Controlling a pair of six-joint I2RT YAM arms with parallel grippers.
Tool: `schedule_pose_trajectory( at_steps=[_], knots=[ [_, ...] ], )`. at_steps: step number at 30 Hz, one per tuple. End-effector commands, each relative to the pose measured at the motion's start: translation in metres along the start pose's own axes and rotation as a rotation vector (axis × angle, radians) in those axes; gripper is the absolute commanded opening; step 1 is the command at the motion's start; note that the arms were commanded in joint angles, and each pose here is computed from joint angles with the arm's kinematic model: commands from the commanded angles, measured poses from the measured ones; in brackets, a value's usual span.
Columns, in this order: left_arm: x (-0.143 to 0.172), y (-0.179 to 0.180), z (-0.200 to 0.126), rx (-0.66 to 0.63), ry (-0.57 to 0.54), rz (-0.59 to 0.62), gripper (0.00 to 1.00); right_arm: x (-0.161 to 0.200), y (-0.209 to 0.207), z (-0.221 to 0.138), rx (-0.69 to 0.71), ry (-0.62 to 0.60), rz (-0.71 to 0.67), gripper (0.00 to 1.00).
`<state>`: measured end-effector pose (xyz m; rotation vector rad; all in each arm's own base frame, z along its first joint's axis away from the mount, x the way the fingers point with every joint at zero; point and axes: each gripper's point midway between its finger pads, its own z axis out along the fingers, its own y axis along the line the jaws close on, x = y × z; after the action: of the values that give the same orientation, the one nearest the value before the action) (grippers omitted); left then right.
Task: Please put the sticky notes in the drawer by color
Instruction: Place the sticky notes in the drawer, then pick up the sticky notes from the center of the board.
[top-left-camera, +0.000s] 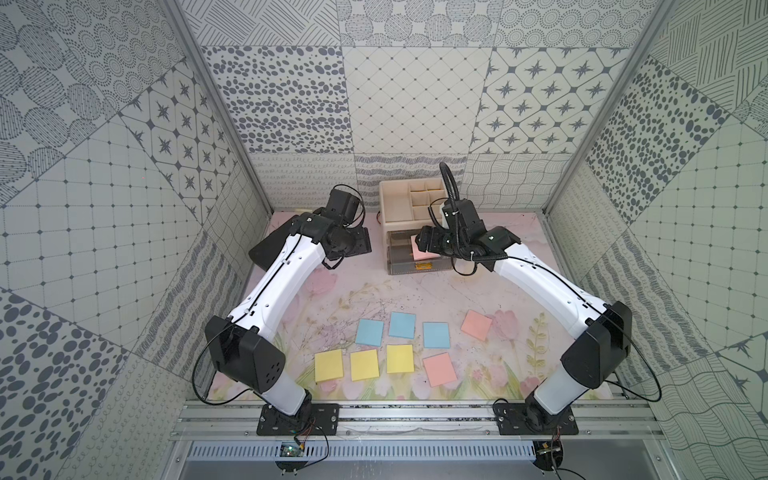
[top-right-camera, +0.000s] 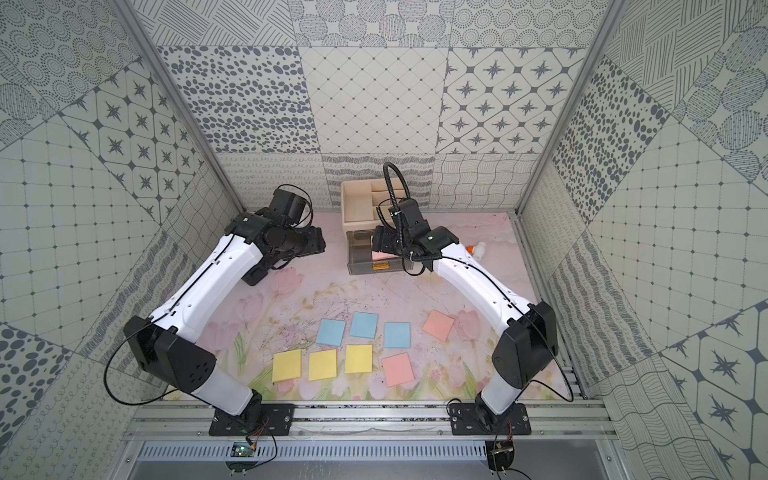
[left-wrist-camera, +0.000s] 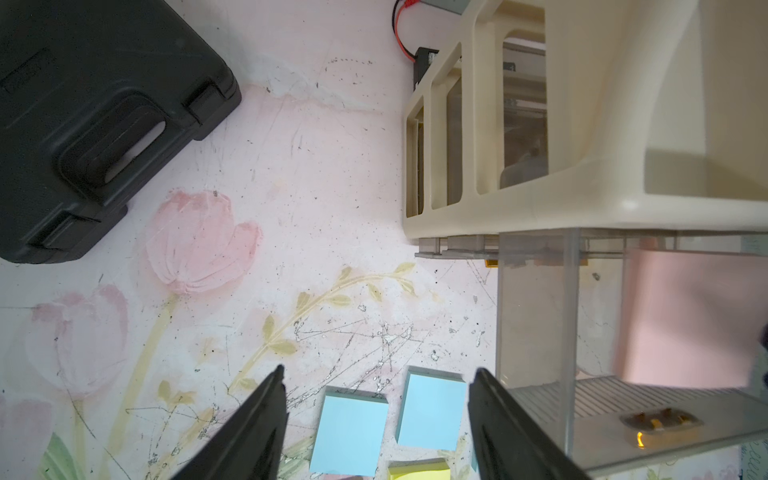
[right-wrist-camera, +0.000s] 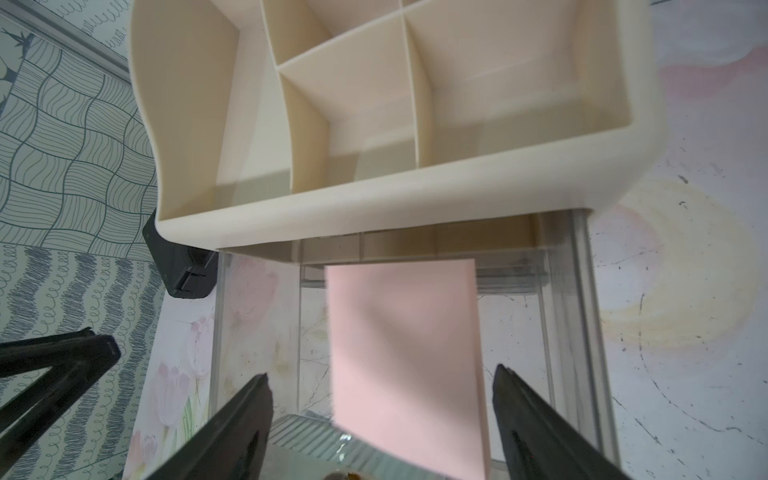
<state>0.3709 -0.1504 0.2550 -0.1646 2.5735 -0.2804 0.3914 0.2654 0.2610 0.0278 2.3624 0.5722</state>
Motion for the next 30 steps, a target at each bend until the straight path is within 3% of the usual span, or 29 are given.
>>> schedule_pose_trajectory(
  at_steps=[1, 9, 15, 20, 25, 30],
  knots=[
    [-0.009, -0.002, -0.005, 0.012, -0.03, 0.008, 0.72, -0.026, 0.016, -0.014, -0.051, -0.079, -0.019, 0.88],
    [-0.01, -0.003, -0.012, 0.027, -0.049, 0.013, 0.72, -0.055, 0.015, -0.066, -0.008, -0.183, -0.063, 0.89],
    [-0.014, -0.012, -0.02, 0.078, -0.064, 0.015, 0.72, -0.052, -0.035, -0.131, 0.198, -0.269, -0.076, 0.89],
    [-0.006, -0.013, -0.018, 0.094, -0.049, 0.008, 0.72, 0.005, -0.097, -0.154, 0.345, -0.236, 0.046, 0.92],
    [0.001, -0.008, -0.013, 0.084, -0.036, 0.011, 0.72, 0.092, -0.14, -0.128, 0.385, -0.08, 0.223, 0.92],
    [0.006, -0.006, -0.011, 0.082, -0.028, 0.015, 0.71, 0.142, -0.16, -0.105, 0.422, -0.01, 0.292, 0.94]
  ],
)
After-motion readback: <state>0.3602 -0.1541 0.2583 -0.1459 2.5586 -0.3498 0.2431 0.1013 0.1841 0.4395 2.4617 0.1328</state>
